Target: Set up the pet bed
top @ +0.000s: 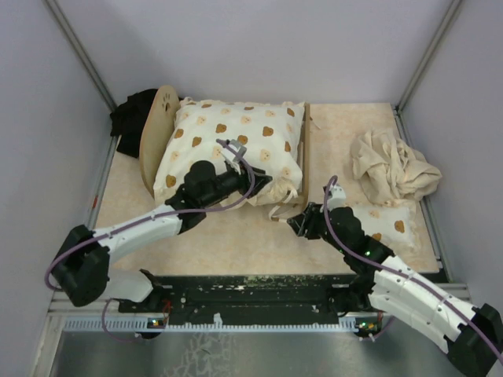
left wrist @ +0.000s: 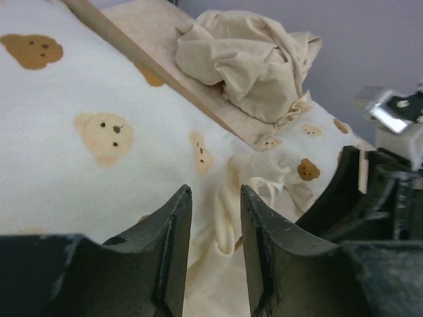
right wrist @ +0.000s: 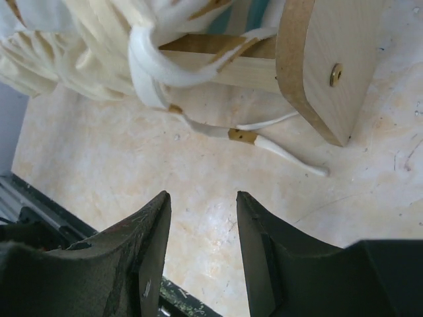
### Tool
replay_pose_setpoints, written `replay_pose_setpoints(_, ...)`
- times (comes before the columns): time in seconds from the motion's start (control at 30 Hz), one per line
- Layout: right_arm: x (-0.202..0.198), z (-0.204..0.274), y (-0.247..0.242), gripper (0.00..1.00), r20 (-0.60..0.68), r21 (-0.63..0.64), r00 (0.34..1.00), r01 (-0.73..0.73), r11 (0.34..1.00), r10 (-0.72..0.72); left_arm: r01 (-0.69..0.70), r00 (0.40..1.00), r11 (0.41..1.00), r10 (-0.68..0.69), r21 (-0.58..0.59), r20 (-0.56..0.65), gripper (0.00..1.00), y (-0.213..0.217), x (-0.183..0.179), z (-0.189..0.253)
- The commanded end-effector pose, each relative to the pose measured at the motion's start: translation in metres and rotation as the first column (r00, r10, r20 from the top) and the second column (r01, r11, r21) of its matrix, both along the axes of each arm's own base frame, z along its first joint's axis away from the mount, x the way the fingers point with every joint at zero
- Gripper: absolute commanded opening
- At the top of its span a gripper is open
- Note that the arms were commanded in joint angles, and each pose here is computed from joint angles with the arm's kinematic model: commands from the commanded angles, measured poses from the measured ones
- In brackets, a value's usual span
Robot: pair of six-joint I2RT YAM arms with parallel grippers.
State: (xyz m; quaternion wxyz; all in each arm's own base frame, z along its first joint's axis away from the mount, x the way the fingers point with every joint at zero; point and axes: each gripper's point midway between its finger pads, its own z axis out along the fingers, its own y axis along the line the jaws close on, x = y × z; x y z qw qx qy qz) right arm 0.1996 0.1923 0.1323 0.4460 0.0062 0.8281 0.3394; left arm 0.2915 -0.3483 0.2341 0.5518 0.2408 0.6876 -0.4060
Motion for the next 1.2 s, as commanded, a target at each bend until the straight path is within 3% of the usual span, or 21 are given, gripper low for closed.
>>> replay_pose_setpoints(0.0, 0.01, 0.007, 0.007, 0.45, 0.041, -0.007, 0.999, -0.006, 1.0, 0.006, 0.024, 0.999, 1.0, -0.024, 0.0, 0.041, 0.42, 0.014, -0.028, 0.015)
replay_pose_setpoints(0.17, 0.026, -0.002, 0.022, 0.45, 0.206, -0.174, 0.971, -0.088, 0.981, 0.123, 0.005, 1.0, 1.0, -0.005, 0.001, -0.005, 0.42, 0.037, -0.05, 0.003)
replay_pose_setpoints(0.33, 0.037, 0.009, 0.047, 0.45, 0.319, -0.098, 0.935, -0.127, 0.987, 0.152, -0.02, 0.999, 1.0, 0.021, 0.022, -0.034, 0.41, 0.058, -0.065, -0.018)
replay_pose_setpoints(0.57, 0.034, 0.015, 0.064, 0.48, 0.261, 0.02, 0.958, -0.132, 0.991, 0.122, -0.042, 0.997, 0.996, 0.047, 0.08, -0.058, 0.37, 0.075, -0.08, -0.071)
replay_pose_setpoints(0.77, 0.028, -0.002, 0.058, 0.53, 0.127, 0.148, 0.991, 0.03, 0.989, -0.049, -0.021, 0.999, 0.997, 0.019, 0.077, 0.027, 0.36, 0.074, -0.085, -0.084)
replay_pose_setpoints(0.97, 0.044, -0.025, 0.063, 0.52, 0.073, 0.108, 0.99, 0.111, 0.988, -0.119, 0.025, 0.992, 0.993, -0.039, 0.112, 0.122, 0.35, 0.062, -0.089, -0.097)
replay_pose_setpoints(1.03, 0.049, -0.019, 0.07, 0.44, 0.107, 0.086, 0.99, 0.083, 0.993, -0.092, 0.042, 0.983, 0.988, -0.068, 0.148, 0.171, 0.35, 0.057, -0.09, -0.102)
replay_pose_setpoints(1.17, 0.053, -0.022, 0.054, 0.19, 0.082, -0.092, 0.989, 0.128, 0.987, -0.121, 0.05, 0.974, 0.976, -0.095, 0.214, 0.206, 0.36, 0.047, -0.083, -0.116)
